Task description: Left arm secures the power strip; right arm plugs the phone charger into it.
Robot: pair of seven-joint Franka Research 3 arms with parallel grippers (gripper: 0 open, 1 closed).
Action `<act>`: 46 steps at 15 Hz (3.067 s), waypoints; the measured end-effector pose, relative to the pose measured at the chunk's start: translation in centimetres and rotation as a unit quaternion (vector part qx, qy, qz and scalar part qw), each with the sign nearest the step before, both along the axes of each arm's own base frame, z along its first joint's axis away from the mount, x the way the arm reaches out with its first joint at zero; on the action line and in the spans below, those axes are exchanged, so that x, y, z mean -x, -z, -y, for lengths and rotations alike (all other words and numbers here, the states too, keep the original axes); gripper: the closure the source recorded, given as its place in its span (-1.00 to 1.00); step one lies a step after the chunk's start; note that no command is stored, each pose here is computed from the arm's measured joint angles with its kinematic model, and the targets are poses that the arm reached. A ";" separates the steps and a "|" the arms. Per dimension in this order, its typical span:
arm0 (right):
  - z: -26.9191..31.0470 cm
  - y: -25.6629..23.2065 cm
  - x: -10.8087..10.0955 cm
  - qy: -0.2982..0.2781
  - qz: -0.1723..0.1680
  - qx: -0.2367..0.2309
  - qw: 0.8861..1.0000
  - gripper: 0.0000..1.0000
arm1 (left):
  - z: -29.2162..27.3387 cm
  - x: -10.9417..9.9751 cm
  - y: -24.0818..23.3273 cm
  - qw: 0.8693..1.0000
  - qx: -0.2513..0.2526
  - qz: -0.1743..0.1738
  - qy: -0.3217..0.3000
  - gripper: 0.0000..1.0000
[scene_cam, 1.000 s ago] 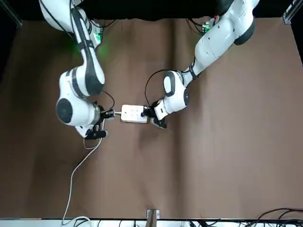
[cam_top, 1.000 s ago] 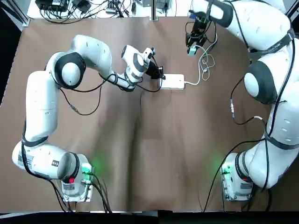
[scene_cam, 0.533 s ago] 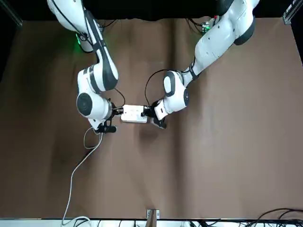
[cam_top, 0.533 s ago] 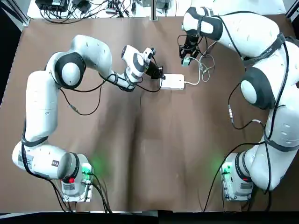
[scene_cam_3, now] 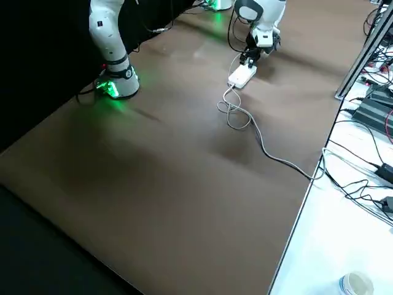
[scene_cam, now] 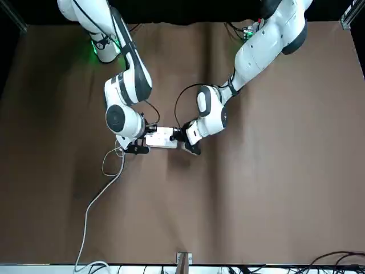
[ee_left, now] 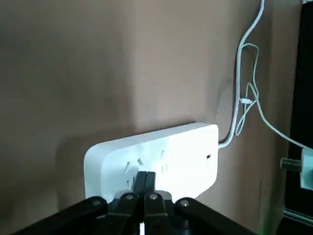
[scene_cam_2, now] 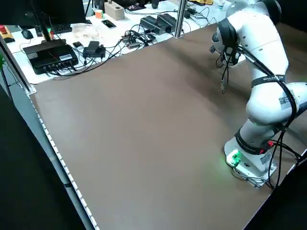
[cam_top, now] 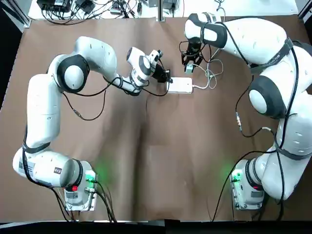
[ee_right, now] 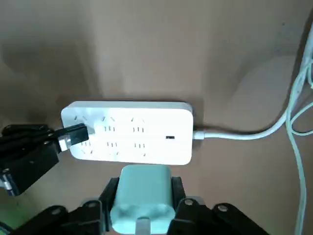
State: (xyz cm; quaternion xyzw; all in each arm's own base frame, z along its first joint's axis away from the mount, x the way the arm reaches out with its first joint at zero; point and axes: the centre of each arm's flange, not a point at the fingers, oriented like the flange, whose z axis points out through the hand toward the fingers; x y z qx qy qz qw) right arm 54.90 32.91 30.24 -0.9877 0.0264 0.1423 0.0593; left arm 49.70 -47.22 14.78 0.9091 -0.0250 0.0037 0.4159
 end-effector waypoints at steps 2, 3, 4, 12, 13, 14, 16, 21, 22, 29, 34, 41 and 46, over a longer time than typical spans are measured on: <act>-0.4 0.3 0.2 -0.002 -0.001 0.002 1.000 0.04 | 0.0 0.0 0.0 1.000 0.000 0.000 0.000 0.98; -0.4 0.6 0.3 -0.002 -0.003 0.004 1.000 0.04 | 0.0 0.0 0.0 1.000 0.000 0.000 0.000 0.98; -0.3 1.1 0.3 -0.002 -0.006 0.007 1.000 0.04 | 0.0 0.0 0.0 1.000 0.000 0.000 0.000 0.98; -1.6 6.7 1.4 0.029 -0.044 0.020 0.998 0.04 | 0.0 0.0 0.0 1.000 0.000 0.000 0.000 0.98; -1.7 6.8 1.5 0.038 -0.045 0.020 0.998 0.04 | 0.0 0.0 0.0 1.000 0.000 0.000 0.000 0.98; -1.7 6.7 1.4 0.044 -0.044 0.020 0.998 0.04 | 0.0 0.0 0.0 1.000 0.000 0.000 0.000 0.98; -1.9 6.8 1.3 0.052 -0.040 0.021 0.998 0.04 | 0.0 0.0 0.0 1.000 0.000 0.000 0.000 0.98; -2.4 7.7 1.6 0.058 -0.042 0.024 0.997 0.04 | 0.0 0.0 0.0 1.000 0.000 0.000 0.000 0.98; -2.6 7.8 1.7 0.059 -0.043 0.022 0.997 0.04 | 0.0 0.0 0.0 1.000 0.000 0.000 0.000 0.98; -3.4 8.3 1.9 0.058 -0.039 0.023 0.997 0.04 | 0.0 0.0 0.0 1.000 0.000 0.000 0.000 0.98; -3.5 8.3 1.9 0.058 -0.038 0.023 0.997 0.04 | 0.0 0.0 0.0 1.000 0.000 0.000 0.000 0.98; -3.4 8.4 1.9 0.058 -0.038 0.024 0.997 0.04 | 0.0 0.0 0.0 1.000 0.000 0.000 0.000 0.98; -3.4 8.5 1.9 0.057 -0.038 0.026 0.997 0.04 | 0.0 0.0 0.0 1.000 0.000 0.000 0.000 0.98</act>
